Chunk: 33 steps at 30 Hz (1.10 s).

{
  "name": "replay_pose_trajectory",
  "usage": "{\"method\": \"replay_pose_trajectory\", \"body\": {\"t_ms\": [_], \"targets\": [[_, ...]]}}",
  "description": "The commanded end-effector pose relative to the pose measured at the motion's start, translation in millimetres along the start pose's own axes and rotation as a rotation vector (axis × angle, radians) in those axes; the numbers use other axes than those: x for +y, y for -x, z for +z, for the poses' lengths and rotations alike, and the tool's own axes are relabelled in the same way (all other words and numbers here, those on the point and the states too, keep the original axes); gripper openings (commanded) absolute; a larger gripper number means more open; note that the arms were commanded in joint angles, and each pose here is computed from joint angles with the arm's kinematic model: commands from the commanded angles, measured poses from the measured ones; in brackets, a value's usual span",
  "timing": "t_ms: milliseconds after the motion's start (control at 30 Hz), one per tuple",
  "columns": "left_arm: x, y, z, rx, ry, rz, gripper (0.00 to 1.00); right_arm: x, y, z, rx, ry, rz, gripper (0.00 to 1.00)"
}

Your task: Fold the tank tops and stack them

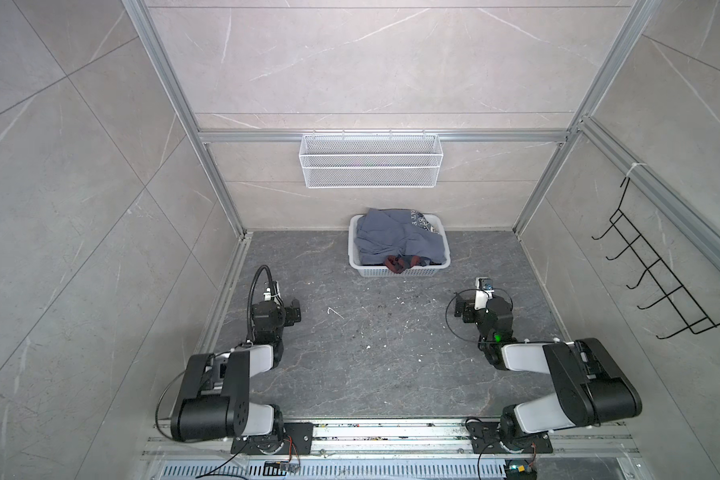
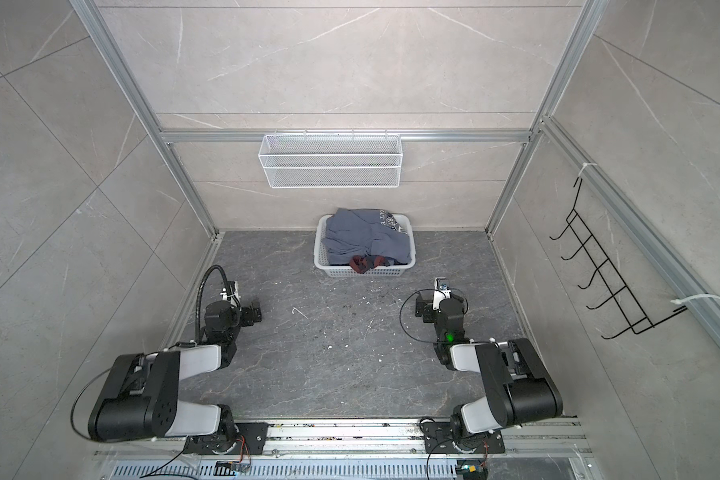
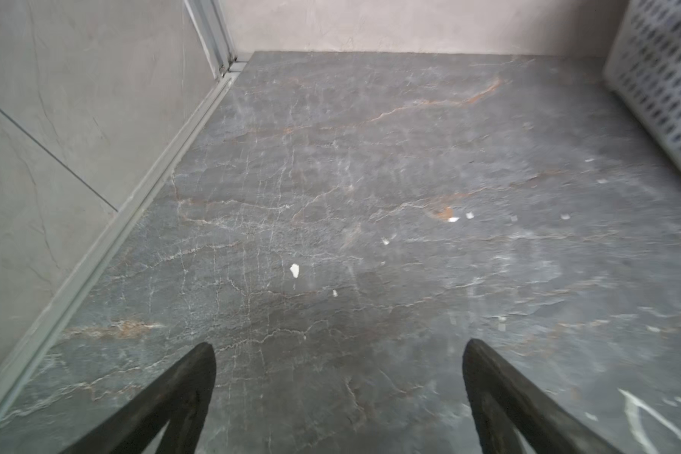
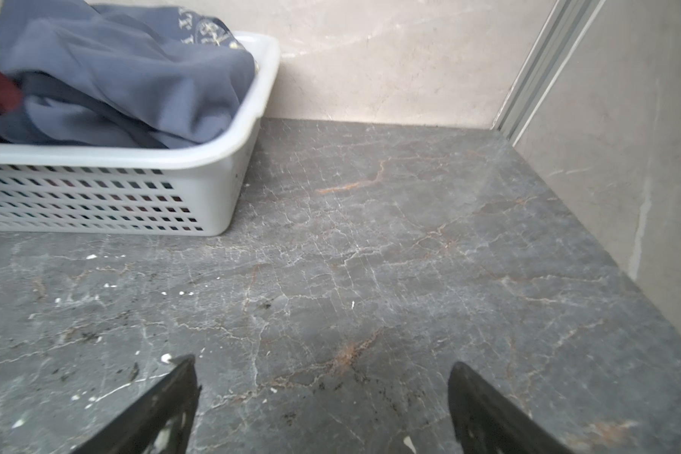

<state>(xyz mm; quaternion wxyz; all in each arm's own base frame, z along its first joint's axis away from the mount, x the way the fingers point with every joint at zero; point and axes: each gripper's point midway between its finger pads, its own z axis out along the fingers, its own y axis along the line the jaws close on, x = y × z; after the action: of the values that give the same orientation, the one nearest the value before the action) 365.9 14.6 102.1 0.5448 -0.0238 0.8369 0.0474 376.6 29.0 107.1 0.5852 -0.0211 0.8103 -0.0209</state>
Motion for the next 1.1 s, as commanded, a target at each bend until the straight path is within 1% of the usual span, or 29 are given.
{"method": "replay_pose_trajectory", "body": {"t_ms": [0,67,100,200,300,367,433,467,500,533,600,700,767,867,933,1067], "targets": [[0.5,41.0,-24.3,-0.057,0.031,-0.035,1.00,4.9,29.0,-21.6,-0.025,0.031,-0.010,0.99],[-3.8,56.8,-41.3,-0.088,0.018,-0.078,1.00,12.2,48.8,-36.9,-0.043,0.084,0.000,0.99],[-5.7,66.5,-50.9,-0.103,0.001,-0.123,1.00,15.8,61.7,-47.2,-0.066,0.113,0.016,0.99],[-5.5,90.3,-78.6,-0.118,-0.038,-0.313,1.00,24.7,98.1,-79.1,-0.125,0.199,0.088,0.99],[6.1,100.5,-106.8,-0.074,0.000,-0.536,1.00,28.9,134.3,-112.7,-0.166,0.267,0.180,0.99],[11.2,98.4,-124.1,-0.024,0.024,-0.625,1.00,19.8,149.6,-129.2,-0.168,0.239,0.275,0.99],[15.9,90.5,-143.1,0.022,0.048,-0.694,1.00,-0.5,156.7,-141.9,-0.143,0.143,0.413,0.99],[14.0,89.4,-147.5,0.023,0.031,-0.708,1.00,-10.4,148.8,-146.4,-0.085,0.080,0.466,0.99],[5.3,93.1,-150.0,0.009,-0.033,-0.695,1.00,-23.4,143.3,-151.3,-0.048,0.001,0.518,0.99],[-8.1,97.6,-151.3,0.004,-0.119,-0.667,1.00,-28.0,139.8,-154.1,-0.029,-0.030,0.535,1.00],[-29.1,102.0,-148.3,0.033,-0.234,-0.627,1.00,-19.3,140.6,-154.7,-0.016,0.020,0.496,1.00],[-66.4,100.6,-129.0,0.165,-0.391,-0.626,1.00,-3.1,138.4,-153.6,0.023,0.107,0.488,1.00],[-90.1,102.0,-113.4,0.230,-0.451,-0.617,1.00,5.8,136.6,-152.5,0.049,0.152,0.488,1.00],[-139.3,111.1,-99.0,0.294,-0.514,-0.488,1.00,3.2,132.7,-152.7,0.072,0.131,0.496,0.99],[-178.3,118.6,-90.0,0.322,-0.554,-0.393,1.00,6.8,132.7,-154.3,0.072,0.155,0.499,1.00],[-241.6,131.7,-59.5,0.399,-0.601,-0.338,1.00,15.0,129.3,-158.7,0.087,0.203,0.536,0.99]]}}
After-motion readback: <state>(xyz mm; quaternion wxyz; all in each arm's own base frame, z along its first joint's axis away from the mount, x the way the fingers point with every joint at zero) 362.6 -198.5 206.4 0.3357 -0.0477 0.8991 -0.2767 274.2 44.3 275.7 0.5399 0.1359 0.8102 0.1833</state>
